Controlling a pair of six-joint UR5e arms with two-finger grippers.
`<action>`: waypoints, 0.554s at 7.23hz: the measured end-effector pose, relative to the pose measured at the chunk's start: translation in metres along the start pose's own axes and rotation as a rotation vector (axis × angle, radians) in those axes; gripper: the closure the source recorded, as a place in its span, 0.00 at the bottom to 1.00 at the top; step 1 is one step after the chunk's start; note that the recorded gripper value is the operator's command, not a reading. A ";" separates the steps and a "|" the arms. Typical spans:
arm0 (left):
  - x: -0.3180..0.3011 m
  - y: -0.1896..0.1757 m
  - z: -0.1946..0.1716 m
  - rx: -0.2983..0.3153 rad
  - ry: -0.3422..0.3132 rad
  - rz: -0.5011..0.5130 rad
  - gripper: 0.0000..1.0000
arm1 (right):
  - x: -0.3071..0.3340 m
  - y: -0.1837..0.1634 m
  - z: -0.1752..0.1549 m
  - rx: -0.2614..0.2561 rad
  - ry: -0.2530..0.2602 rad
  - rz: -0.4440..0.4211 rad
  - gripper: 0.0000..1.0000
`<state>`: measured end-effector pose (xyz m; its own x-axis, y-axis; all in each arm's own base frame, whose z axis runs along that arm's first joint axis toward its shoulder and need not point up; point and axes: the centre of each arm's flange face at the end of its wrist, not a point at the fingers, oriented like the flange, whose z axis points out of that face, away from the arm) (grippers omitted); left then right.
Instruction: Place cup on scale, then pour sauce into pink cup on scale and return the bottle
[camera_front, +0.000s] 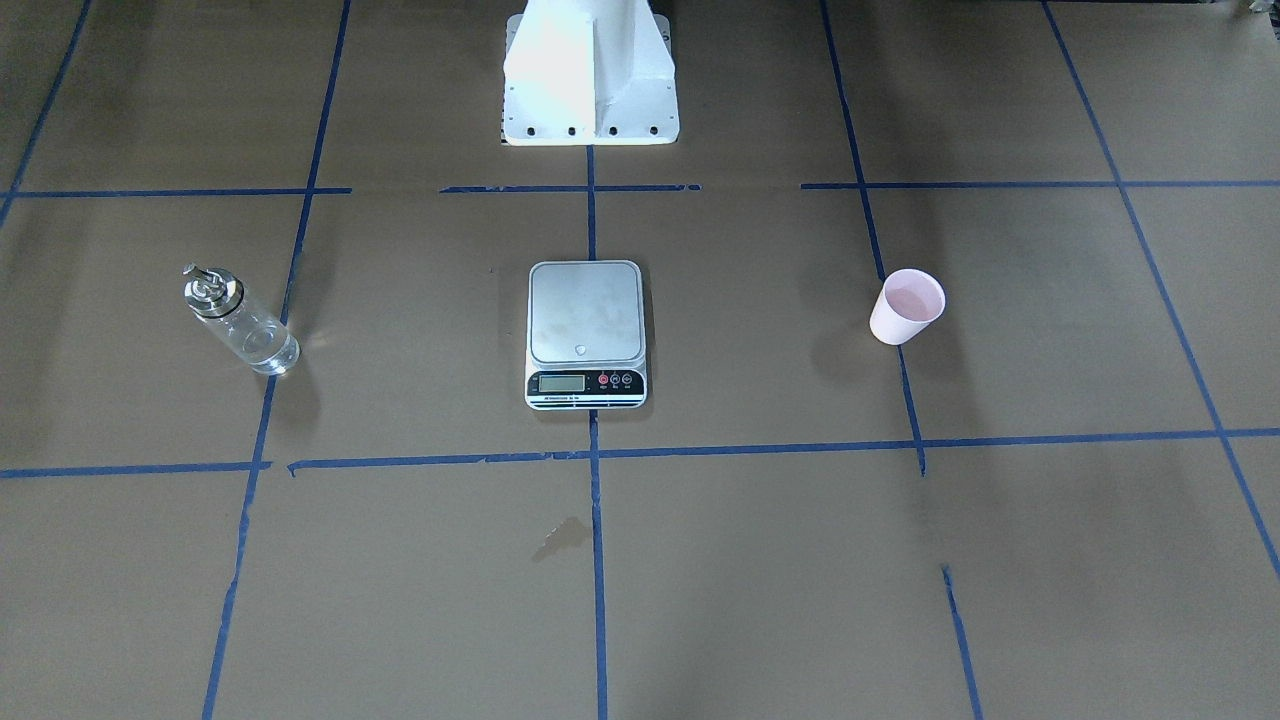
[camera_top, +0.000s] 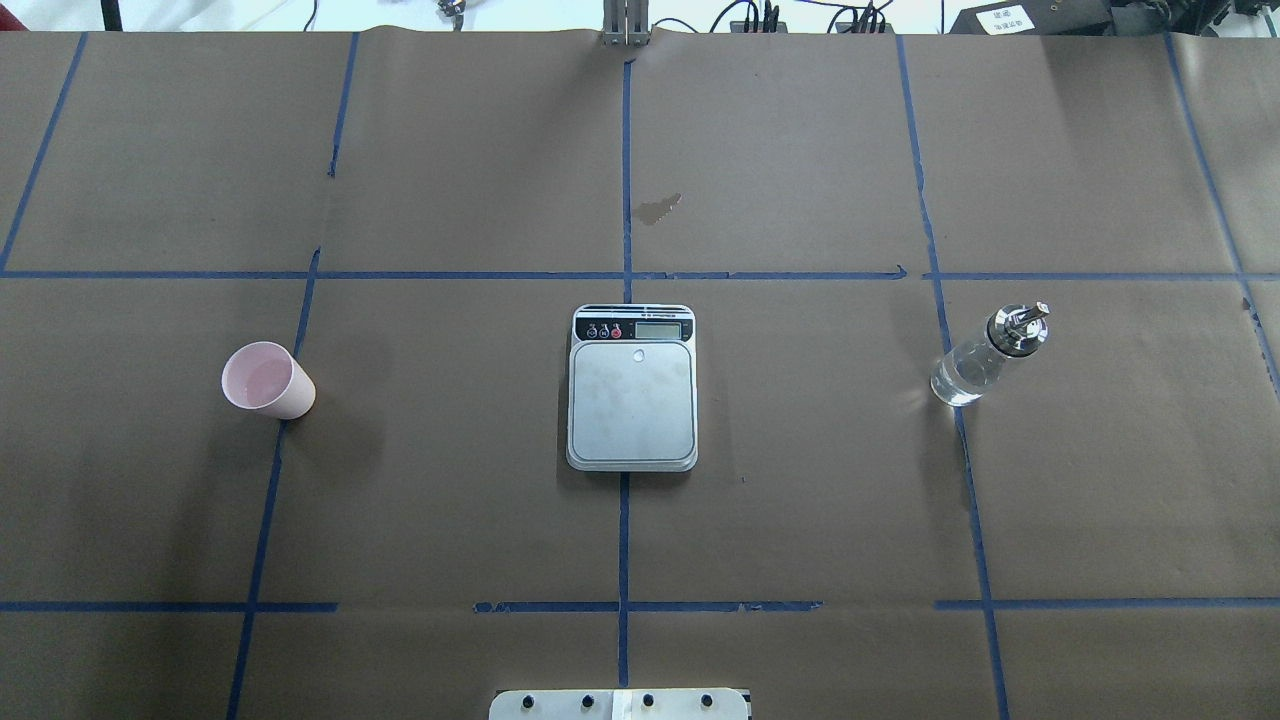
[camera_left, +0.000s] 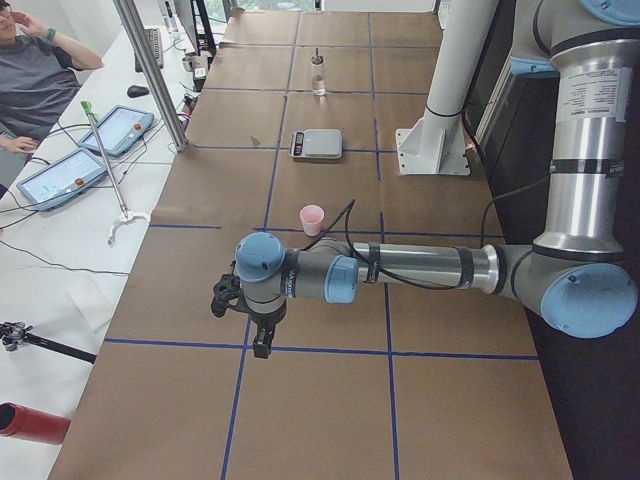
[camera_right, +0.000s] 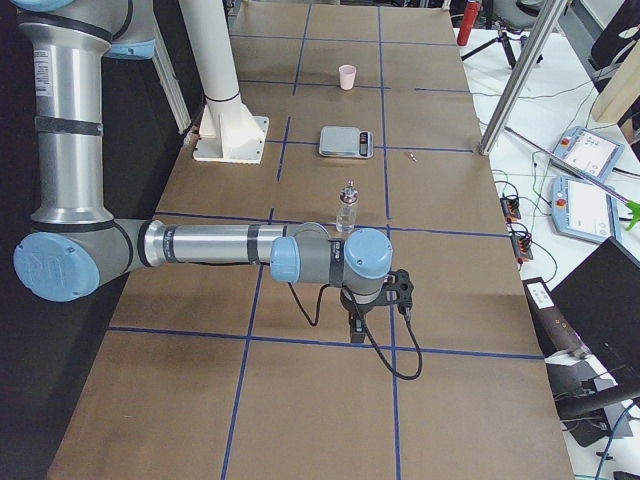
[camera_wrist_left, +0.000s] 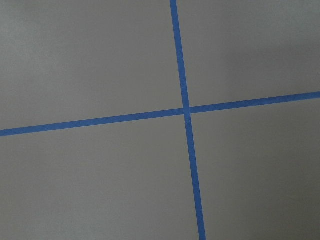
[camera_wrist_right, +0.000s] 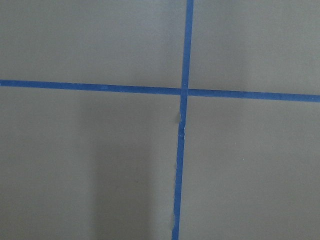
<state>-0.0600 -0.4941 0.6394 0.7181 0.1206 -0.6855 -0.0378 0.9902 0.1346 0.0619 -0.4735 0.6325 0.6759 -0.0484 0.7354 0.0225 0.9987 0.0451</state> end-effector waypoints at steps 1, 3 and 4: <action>0.001 0.000 -0.001 0.001 0.000 0.000 0.00 | -0.001 -0.001 -0.001 0.003 0.000 -0.003 0.00; 0.015 -0.013 -0.013 0.029 0.004 0.026 0.00 | -0.004 -0.002 -0.004 0.009 -0.001 -0.009 0.00; 0.035 -0.034 -0.032 0.069 0.005 0.067 0.00 | -0.006 -0.004 -0.005 0.012 -0.001 -0.011 0.00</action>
<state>-0.0561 -0.5213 0.5877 0.7124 0.1867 -0.6765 -0.0373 0.9727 0.2292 0.0619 -0.4767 0.6247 0.6749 -0.0599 0.7355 0.0217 0.9979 0.0613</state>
